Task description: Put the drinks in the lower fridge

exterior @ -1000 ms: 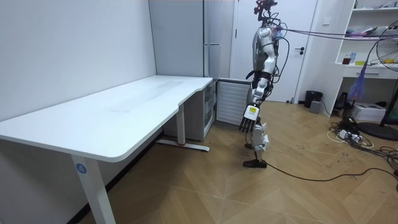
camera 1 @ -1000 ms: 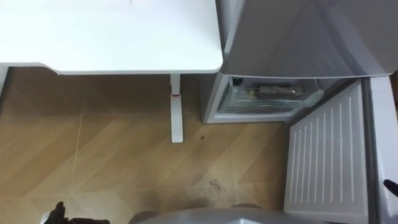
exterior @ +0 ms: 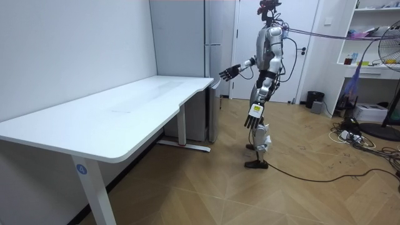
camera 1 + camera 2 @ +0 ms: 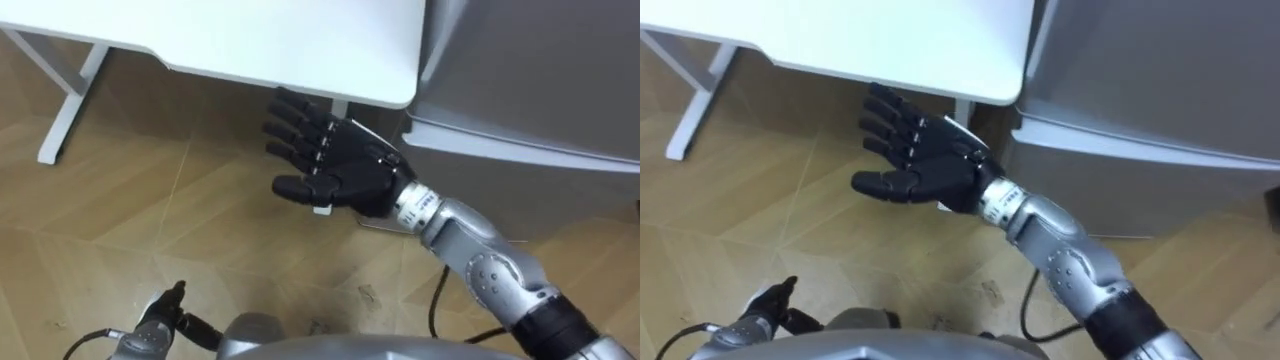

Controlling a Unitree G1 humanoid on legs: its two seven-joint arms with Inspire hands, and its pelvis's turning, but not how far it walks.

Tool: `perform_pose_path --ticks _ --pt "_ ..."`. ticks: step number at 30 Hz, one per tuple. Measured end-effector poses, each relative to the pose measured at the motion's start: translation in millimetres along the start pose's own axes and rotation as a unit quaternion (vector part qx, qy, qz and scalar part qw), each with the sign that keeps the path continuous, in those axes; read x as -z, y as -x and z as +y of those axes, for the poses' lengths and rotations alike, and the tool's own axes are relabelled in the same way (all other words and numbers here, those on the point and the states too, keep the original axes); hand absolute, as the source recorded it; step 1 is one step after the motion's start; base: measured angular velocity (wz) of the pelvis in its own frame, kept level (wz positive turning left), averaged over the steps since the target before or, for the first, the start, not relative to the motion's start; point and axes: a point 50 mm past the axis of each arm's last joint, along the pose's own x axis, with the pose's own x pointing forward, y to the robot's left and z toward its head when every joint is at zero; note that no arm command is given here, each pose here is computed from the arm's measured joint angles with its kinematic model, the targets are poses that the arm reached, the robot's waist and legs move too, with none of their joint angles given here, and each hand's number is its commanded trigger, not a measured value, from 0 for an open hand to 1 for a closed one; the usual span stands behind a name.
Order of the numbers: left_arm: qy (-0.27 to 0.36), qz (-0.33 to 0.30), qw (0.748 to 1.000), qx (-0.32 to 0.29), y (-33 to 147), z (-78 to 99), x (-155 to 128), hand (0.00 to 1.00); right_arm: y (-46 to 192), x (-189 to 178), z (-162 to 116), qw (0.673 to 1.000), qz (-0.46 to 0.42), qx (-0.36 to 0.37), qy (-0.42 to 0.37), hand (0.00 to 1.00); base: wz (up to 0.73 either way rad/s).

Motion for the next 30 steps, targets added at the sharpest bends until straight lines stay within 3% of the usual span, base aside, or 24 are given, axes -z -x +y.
perform_pose_path --ticks 6,12,20,30 --pt "0.002 0.002 1.000 0.005 0.4 -4.2 1 0.00 19 19 -13 0.995 0.069 0.020 0.068 0.00 0.00" --pt "0.008 0.005 1.000 0.001 0.9 -2.3 4 0.00 62 56 -44 0.977 0.164 0.114 0.070 0.00 0.05" --pt "0.032 0.016 0.999 -0.013 2.7 -2.6 12 0.00 134 101 -80 0.923 0.269 0.275 0.012 0.00 0.05" --pt "0.052 0.033 0.997 -0.042 6.9 -7.4 27 0.00 176 147 -77 0.861 0.296 0.402 -0.094 0.00 0.01"
